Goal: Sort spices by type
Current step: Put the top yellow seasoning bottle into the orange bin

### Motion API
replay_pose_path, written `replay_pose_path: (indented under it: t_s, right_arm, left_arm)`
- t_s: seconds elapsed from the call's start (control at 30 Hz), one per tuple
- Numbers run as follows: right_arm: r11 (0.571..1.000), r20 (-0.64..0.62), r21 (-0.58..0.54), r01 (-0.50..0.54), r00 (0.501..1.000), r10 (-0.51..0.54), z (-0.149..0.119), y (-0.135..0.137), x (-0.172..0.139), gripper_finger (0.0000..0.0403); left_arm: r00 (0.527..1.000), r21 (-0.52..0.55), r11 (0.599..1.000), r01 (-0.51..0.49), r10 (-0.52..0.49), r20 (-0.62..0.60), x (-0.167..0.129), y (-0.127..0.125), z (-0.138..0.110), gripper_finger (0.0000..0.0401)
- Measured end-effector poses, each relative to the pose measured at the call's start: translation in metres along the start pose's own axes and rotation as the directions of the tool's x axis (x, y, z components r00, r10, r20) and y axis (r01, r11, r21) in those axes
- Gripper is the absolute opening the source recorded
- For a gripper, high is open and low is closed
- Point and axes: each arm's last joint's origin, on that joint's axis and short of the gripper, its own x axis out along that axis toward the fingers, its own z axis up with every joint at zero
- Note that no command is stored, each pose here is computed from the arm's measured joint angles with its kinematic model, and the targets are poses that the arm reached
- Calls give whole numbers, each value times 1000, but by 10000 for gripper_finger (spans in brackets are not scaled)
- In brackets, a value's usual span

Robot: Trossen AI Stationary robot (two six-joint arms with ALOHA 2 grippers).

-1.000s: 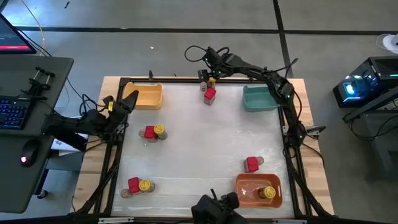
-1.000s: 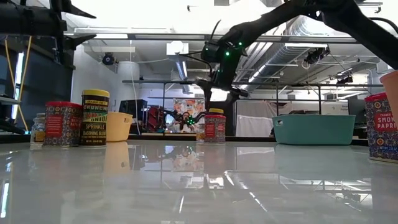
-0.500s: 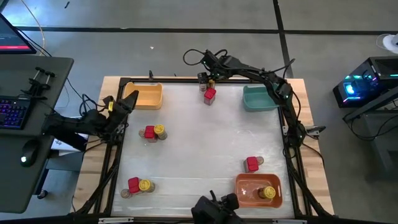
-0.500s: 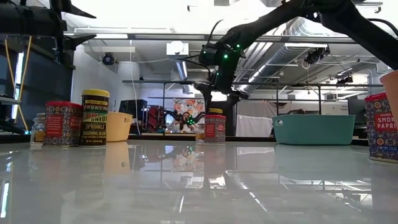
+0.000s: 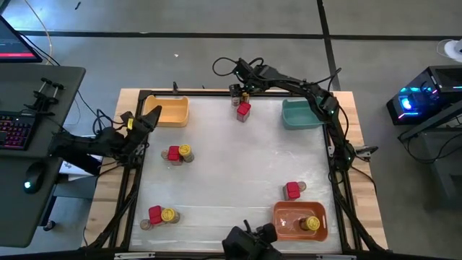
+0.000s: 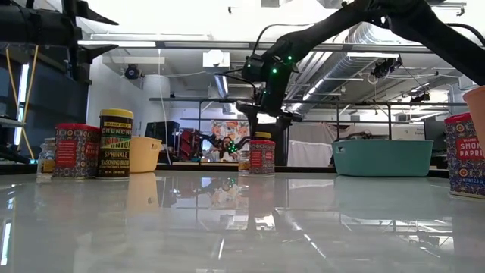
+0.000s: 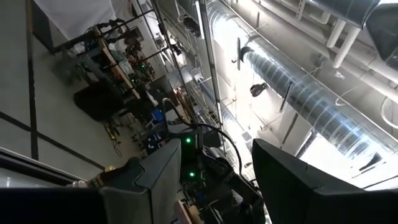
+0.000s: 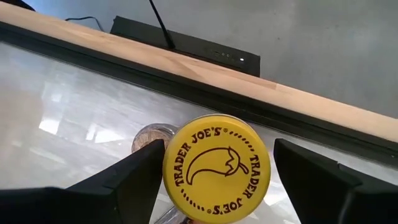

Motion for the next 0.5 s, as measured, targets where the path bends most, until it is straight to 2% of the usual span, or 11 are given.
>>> replay_pose_path:
  t_s: [0.23,0.5]
  right_arm:
    - [1000,-8,-4,-13,1000,13,0,0,0,231]
    - [1000,-13,-15,-20,1000,19,0,0,0,229]
  left_arm:
    - [1000,8,1000,-9,9,8,0,0,0,186]
    - [1000,7,1000,-9,9,8,0,0,0,186]
